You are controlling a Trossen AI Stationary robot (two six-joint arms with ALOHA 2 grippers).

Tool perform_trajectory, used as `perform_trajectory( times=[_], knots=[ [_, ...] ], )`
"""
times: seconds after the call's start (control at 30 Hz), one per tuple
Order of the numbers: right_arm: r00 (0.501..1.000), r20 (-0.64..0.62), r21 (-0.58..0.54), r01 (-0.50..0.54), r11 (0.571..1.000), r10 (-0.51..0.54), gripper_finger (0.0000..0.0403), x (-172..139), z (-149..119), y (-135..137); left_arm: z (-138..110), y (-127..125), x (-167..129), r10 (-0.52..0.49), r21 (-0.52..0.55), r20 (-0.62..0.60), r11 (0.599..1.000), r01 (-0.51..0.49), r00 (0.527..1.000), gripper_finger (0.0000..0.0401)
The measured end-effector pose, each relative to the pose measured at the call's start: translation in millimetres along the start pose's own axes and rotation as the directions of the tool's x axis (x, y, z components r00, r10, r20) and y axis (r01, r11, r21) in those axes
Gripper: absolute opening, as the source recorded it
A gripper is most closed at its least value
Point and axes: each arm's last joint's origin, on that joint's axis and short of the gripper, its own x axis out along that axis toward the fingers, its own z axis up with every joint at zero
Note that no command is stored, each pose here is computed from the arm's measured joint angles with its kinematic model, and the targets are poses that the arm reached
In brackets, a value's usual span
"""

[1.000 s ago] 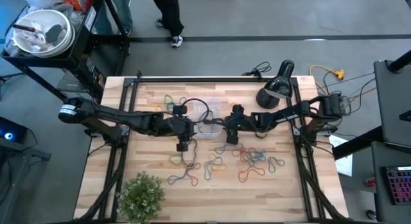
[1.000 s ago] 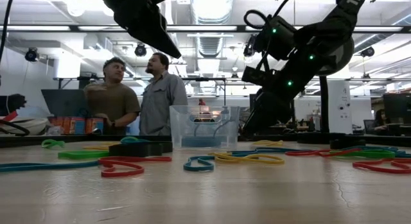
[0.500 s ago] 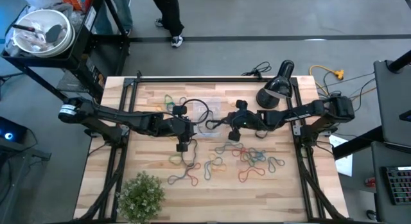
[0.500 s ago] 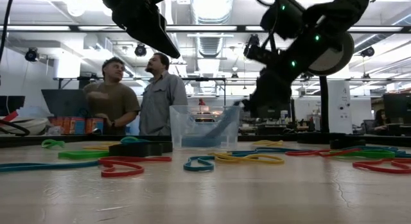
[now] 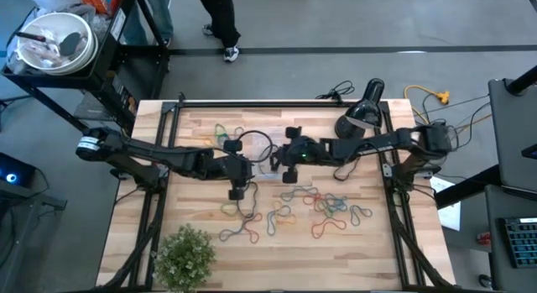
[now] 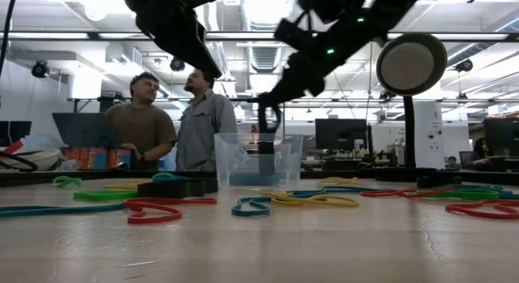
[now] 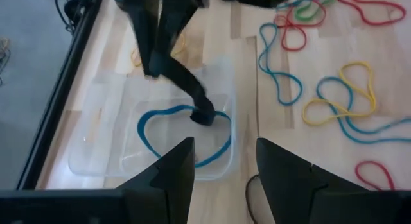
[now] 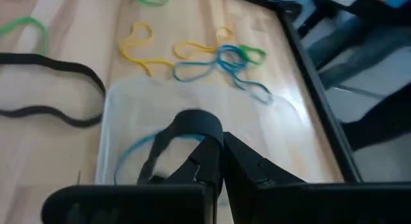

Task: Pick and place rubber bands into bin
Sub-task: Put the black rubber band into the transparent bin

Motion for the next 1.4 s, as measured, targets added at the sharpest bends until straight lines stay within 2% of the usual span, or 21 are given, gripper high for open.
perform_trajectory(
  times=[0.2,0.3,0.4,0.53,0.7,0.77,1.0,1.17,1.3,1.4],
  knots=[
    [0.984,-0.150,-0.048,-0.107,0.993,0.099,0.0014,30.0,1.4,6.8,-6.2,-4.8,-1.1,-0.006,-0.016,-0.039,1.000,0.005,0.999,0.0151],
    [0.969,-0.183,-0.032,-0.172,0.985,0.164,0.0038,35.9,4.9,5.9,-12.2,-5.9,-2.6,0.001,-0.024,-0.056,1.000,-0.002,0.998,0.0151],
    [0.969,-0.171,-0.007,-0.185,0.983,0.181,0.0074,36.7,8.8,3.2,-18.8,-5.4,-6.2,0.007,-0.047,-0.056,0.999,-0.010,0.998,0.0151],
    [0.979,-0.153,-0.010,-0.137,0.991,0.134,0.0125,30.2,14.9,-2.1,-25.0,-3.8,-12.9,0.005,-0.089,-0.042,0.996,-0.009,0.999,0.0151],
    [0.986,-0.151,-0.016,0.068,0.998,-0.069,0.0170,24.4,23.0,-16.9,-29.0,-2.5,-21.0,0.000,-0.124,-0.007,0.992,-0.001,1.000,0.0151],
    [0.984,-0.158,-0.014,0.082,0.997,-0.083,0.0181,24.0,24.7,-20.9,-32.0,-2.6,-22.6,-0.002,-0.131,-0.006,0.991,0.001,1.000,0.0151],
    [0.984,-0.176,-0.030,0.025,0.999,-0.030,0.0196,14.9,30.7,-17.0,-34.7,-7.2,-23.6,-0.017,-0.138,0.004,0.990,0.018,1.000,0.0151],
    [0.982,-0.168,-0.048,-0.093,0.995,0.084,0.0191,-13.8,38.7,-11.0,-38.7,-14.8,-13.7,-0.066,-0.114,-0.045,0.992,0.060,0.997,0.0151],
    [0.960,-0.208,-0.045,-0.203,0.978,0.189,0.0187,-37.4,33.3,-0.6,-43.0,-20.9,-1.1,-0.080,-0.094,-0.104,0.993,0.070,0.991,0.0151],
    [0.952,-0.214,-0.038,-0.233,0.972,0.220,0.0187,-56.1,26.8,7.0,-47.3,-24.8,9.6,-0.069,-0.077,-0.153,0.995,0.058,0.986,0.0151]
  ],
)
